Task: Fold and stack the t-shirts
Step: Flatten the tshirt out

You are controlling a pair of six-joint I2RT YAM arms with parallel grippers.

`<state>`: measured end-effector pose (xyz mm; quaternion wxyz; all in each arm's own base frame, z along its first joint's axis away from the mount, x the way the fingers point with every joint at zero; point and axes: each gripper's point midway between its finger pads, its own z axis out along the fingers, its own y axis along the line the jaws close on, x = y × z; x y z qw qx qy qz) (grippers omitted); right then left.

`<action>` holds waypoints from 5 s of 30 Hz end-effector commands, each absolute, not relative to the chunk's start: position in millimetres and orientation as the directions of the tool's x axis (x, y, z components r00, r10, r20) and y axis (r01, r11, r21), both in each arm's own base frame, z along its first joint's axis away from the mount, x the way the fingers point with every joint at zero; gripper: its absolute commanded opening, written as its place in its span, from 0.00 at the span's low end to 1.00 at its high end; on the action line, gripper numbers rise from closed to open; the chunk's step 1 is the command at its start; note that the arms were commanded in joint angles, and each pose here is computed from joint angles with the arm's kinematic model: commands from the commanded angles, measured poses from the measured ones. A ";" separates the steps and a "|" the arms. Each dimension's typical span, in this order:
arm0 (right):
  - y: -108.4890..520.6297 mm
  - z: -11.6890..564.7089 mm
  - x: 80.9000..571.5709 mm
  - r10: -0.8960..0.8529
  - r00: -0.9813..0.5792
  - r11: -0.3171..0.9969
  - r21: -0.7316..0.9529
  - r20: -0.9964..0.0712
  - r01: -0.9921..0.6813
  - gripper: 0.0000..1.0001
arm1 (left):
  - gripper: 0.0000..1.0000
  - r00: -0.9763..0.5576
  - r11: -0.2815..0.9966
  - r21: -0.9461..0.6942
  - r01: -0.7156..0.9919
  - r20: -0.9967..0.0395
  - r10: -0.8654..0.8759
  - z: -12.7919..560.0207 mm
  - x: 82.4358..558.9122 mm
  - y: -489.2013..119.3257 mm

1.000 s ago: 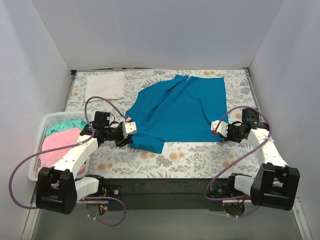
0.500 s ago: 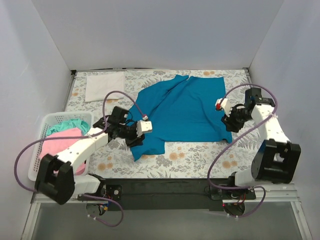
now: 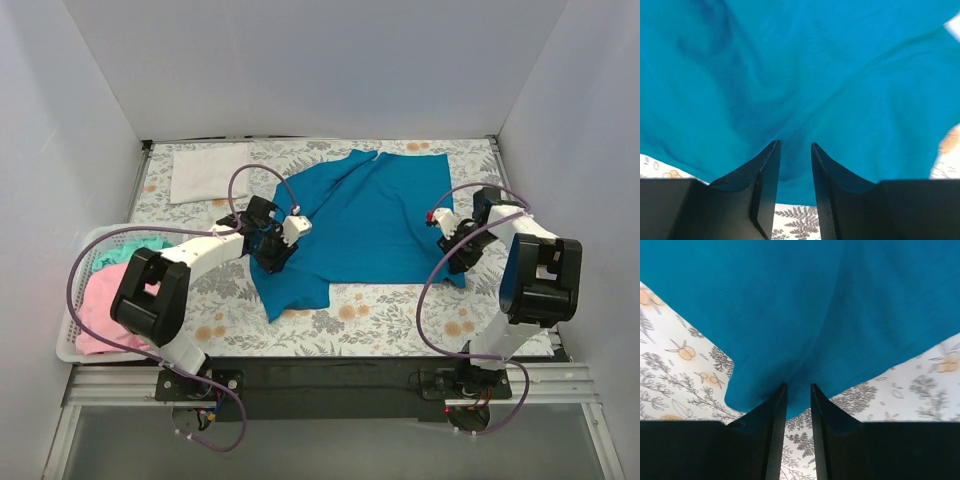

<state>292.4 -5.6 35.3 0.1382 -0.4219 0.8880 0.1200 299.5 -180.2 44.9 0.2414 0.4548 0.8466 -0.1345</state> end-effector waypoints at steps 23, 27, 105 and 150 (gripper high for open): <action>-15.1 121.5 294.3 -0.735 -0.541 0.592 0.003 -0.408 -0.806 0.28 | 0.28 -0.495 0.549 -0.155 0.821 -0.673 0.550 158.5 326.2 -222.6; -5.4 132.4 357.4 -0.610 -0.609 0.683 0.055 -0.507 -0.729 0.27 | 0.28 -0.501 0.701 -0.104 0.706 -0.773 0.390 179.0 447.3 -235.9; -50.6 50.2 492.4 -0.601 -0.677 0.783 -0.143 -0.425 -0.605 0.18 | 0.25 -0.711 0.896 -0.056 0.441 -0.631 0.310 47.4 548.7 -182.7; -6.7 170.4 304.5 -0.818 -0.407 0.498 -0.149 -0.406 -0.854 0.85 | 0.83 -0.447 0.483 -0.199 0.853 -0.756 0.478 212.9 337.4 -191.2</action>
